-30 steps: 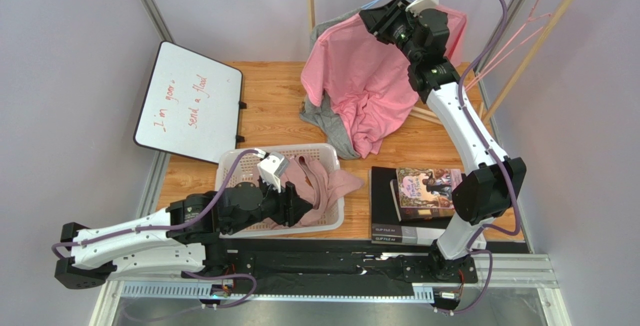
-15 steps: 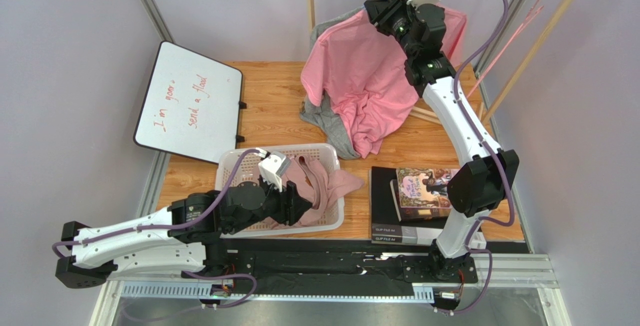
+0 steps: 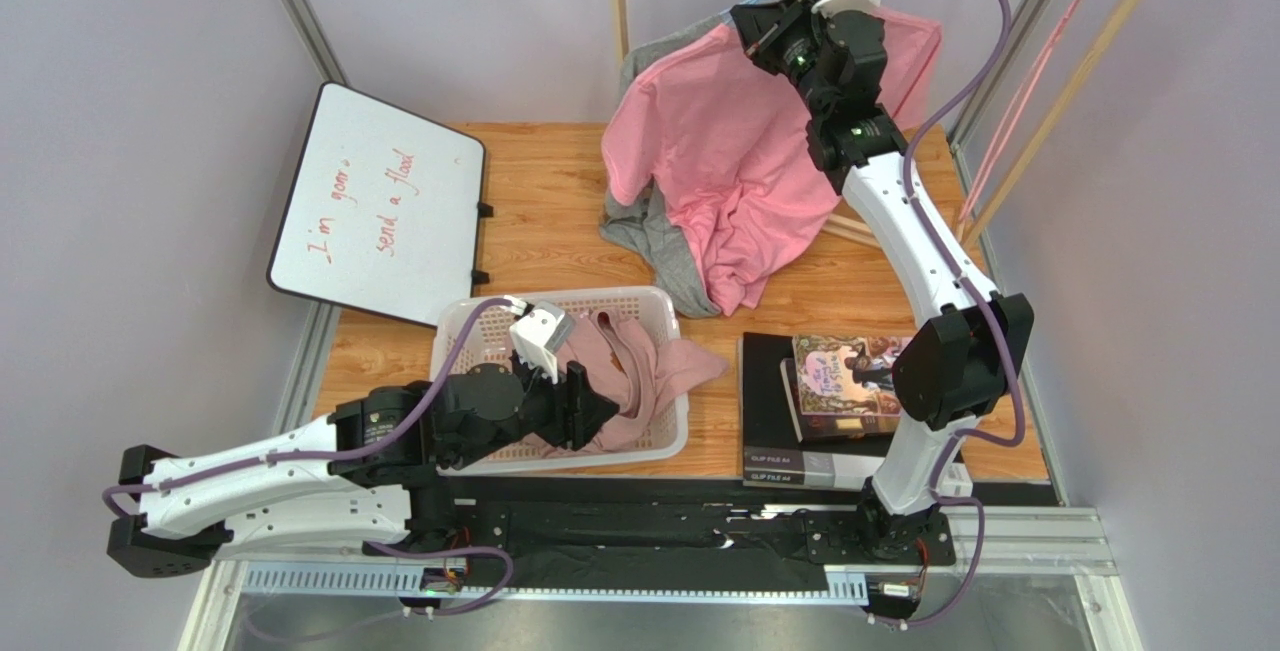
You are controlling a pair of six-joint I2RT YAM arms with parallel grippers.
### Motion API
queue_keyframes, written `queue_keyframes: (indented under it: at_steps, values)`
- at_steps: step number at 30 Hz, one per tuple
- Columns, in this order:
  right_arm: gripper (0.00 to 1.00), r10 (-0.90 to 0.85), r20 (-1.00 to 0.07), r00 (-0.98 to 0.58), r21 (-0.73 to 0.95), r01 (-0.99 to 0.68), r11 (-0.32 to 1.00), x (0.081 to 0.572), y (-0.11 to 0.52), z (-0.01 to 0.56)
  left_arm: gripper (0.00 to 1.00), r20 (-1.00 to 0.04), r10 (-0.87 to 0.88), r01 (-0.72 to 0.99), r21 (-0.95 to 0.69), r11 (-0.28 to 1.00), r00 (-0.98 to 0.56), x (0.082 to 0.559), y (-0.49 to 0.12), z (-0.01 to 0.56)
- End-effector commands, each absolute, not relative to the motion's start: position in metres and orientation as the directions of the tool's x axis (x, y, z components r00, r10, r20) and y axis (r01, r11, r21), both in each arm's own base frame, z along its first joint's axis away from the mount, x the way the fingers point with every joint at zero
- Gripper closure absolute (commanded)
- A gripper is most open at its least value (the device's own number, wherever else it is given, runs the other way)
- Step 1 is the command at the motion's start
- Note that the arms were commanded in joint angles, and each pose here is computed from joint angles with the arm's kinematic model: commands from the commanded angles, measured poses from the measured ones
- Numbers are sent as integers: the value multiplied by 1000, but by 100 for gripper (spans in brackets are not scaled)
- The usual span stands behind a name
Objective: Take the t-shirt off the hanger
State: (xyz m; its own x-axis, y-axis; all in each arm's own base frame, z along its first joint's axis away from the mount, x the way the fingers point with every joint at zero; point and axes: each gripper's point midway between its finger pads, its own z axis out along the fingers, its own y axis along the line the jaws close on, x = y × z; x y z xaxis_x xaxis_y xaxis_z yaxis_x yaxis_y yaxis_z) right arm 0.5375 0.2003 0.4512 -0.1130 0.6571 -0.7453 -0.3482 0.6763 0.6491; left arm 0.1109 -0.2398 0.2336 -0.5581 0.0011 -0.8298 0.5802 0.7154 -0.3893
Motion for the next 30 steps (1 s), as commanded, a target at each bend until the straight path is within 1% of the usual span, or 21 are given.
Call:
queue_keyframes:
  at_steps: [1, 2, 5, 6, 7, 9, 10, 16, 20, 24, 26, 27, 28, 30]
  values:
    - [90, 668, -743, -47, 631, -381, 676, 517, 190, 482, 43, -835, -27, 583, -406, 703, -550, 112, -241, 246]
    - [81, 666, -744, -47, 629, -384, 676, 516, 191, 482, 43, -834, -28, 583, -409, 702, -551, 112, -241, 246]
    - [80, 662, -748, -51, 626, -386, 677, 514, 190, 480, 43, -831, -30, 584, -416, 698, -556, 111, -242, 245]
    - [80, 660, -750, -54, 622, -397, 675, 512, 192, 482, 43, -831, -29, 584, -416, 697, -556, 111, -243, 245]
    - [87, 658, -750, -58, 622, -399, 674, 511, 192, 481, 43, -830, -30, 585, -417, 695, -556, 110, -243, 246]
    - [97, 658, -751, -63, 623, -397, 674, 511, 192, 481, 43, -829, -31, 586, -420, 693, -558, 110, -244, 245]
    - [100, 658, -750, -61, 623, -397, 674, 510, 191, 481, 43, -828, -29, 586, -420, 693, -560, 110, -244, 244]
    - [100, 658, -751, -54, 619, -404, 674, 510, 189, 485, 43, -826, -27, 588, -423, 689, -563, 109, -245, 244]
    - [100, 657, -752, -57, 615, -420, 667, 501, 188, 488, 43, -825, -27, 587, -424, 690, -564, 109, -245, 243]
    - [100, 656, -754, -23, 604, -416, 679, 475, 175, 499, 43, -825, -27, 589, -425, 687, -564, 108, -245, 244]
    - [100, 660, -752, -3, 606, -399, 688, 465, 166, 500, 43, -826, -29, 590, -426, 686, -562, 108, -245, 245]
    - [100, 659, -752, -8, 614, -372, 696, 465, 157, 489, 43, -826, -27, 591, -425, 686, -563, 108, -246, 245]
    - [100, 669, -744, 12, 617, -373, 693, 451, 149, 498, 43, -827, -28, 592, -425, 684, -562, 108, -247, 245]
    - [100, 681, -732, 24, 633, -347, 692, 446, 135, 495, 43, -828, -30, 596, -427, 680, -560, 108, -248, 247]
